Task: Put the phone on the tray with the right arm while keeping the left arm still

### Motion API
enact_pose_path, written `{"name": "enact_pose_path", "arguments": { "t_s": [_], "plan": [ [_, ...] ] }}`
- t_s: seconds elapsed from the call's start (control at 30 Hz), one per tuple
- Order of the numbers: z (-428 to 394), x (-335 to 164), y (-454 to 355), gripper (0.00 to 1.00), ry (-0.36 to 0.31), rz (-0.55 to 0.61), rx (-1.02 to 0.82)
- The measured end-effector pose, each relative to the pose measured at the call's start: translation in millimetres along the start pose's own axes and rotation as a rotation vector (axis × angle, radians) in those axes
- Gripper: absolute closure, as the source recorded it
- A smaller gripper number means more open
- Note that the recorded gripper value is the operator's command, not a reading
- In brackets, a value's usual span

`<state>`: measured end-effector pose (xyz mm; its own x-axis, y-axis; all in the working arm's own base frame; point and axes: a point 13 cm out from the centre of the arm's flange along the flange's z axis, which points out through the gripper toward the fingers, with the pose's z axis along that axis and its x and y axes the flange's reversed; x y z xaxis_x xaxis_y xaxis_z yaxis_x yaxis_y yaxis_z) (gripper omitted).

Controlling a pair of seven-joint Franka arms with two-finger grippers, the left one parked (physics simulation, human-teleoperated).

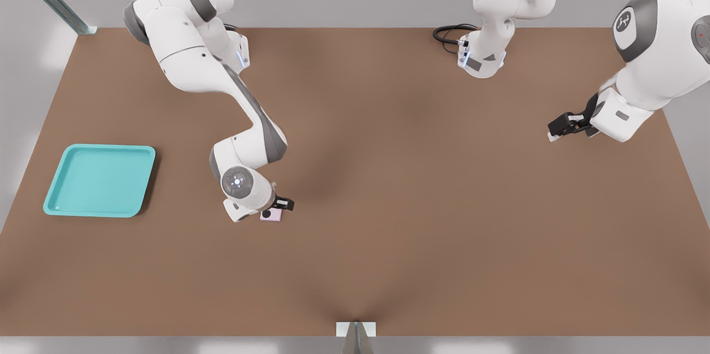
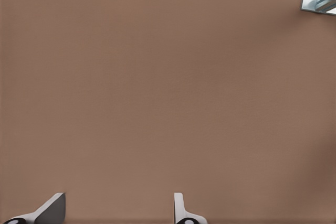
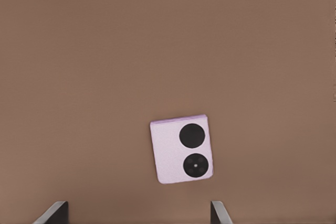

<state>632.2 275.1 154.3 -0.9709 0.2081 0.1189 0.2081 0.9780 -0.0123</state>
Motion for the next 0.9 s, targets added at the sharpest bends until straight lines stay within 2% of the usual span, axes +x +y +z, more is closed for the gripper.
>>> {"name": "enact_pose_path", "arguments": {
  "t_s": [0.23,0.5,0.9],
  "plan": [
    [22.0,-3.7,-8.4,0.0,0.021,0.058,0.008],
    [85.2,1.0,-40.2,0.0,0.086,0.076,0.029],
    [110.8,2.0,-34.0,0.0,0.077,-0.044,0.006]
  ]
}}
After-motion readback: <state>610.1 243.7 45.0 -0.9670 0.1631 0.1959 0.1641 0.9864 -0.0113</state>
